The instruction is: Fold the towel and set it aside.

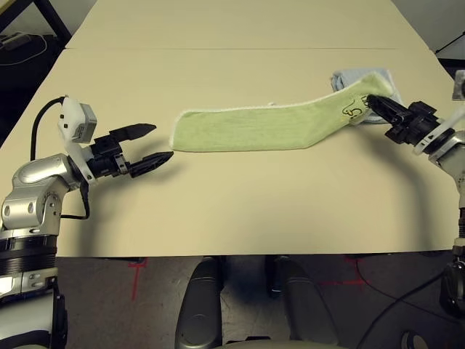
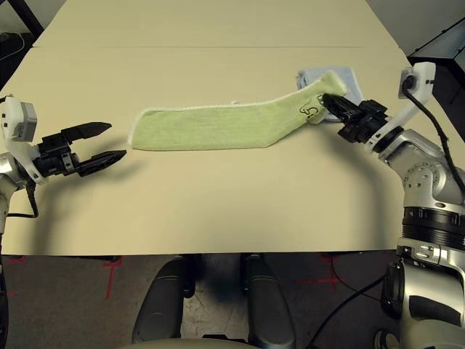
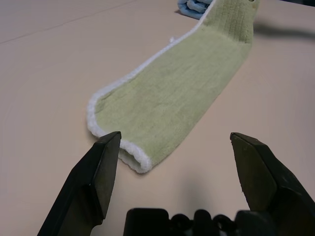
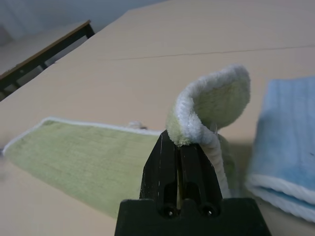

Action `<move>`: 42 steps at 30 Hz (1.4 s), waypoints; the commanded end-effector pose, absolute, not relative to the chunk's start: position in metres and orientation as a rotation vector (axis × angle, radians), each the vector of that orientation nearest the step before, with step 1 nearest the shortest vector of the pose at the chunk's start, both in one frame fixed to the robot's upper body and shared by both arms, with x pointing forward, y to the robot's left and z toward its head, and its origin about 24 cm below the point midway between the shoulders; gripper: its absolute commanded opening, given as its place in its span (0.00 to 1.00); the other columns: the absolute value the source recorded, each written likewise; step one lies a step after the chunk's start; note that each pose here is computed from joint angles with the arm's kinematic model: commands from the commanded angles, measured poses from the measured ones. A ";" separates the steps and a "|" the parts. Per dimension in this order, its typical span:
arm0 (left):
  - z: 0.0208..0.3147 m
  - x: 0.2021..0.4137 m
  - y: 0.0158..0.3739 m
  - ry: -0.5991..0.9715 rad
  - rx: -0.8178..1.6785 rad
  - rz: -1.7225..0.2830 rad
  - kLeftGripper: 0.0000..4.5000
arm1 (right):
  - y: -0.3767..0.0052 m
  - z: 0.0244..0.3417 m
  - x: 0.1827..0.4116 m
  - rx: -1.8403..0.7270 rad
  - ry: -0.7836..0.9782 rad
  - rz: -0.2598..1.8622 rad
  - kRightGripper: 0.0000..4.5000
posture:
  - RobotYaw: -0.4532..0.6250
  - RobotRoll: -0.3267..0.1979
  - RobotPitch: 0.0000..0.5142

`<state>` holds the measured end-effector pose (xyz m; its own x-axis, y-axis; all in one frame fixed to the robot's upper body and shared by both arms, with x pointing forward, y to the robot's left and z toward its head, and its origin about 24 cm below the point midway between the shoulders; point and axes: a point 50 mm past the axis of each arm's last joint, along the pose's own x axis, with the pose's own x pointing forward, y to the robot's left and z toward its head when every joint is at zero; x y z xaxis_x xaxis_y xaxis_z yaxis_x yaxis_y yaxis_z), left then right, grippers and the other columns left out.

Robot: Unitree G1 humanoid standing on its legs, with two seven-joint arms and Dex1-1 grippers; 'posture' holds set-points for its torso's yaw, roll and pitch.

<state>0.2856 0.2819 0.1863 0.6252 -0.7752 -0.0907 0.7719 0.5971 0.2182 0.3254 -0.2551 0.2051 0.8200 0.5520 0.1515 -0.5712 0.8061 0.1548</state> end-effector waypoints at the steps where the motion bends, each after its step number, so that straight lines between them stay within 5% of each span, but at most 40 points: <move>1: 0.184 0.284 0.282 0.003 0.250 -0.903 1.00 | -0.243 0.210 0.326 0.169 -0.110 0.656 0.00 | 0.49 0.62 0.41; 42: 0.181 0.284 0.281 0.001 0.242 -0.894 1.00 | -0.128 0.171 0.338 -0.154 0.227 0.968 0.00 | 0.51 0.62 0.43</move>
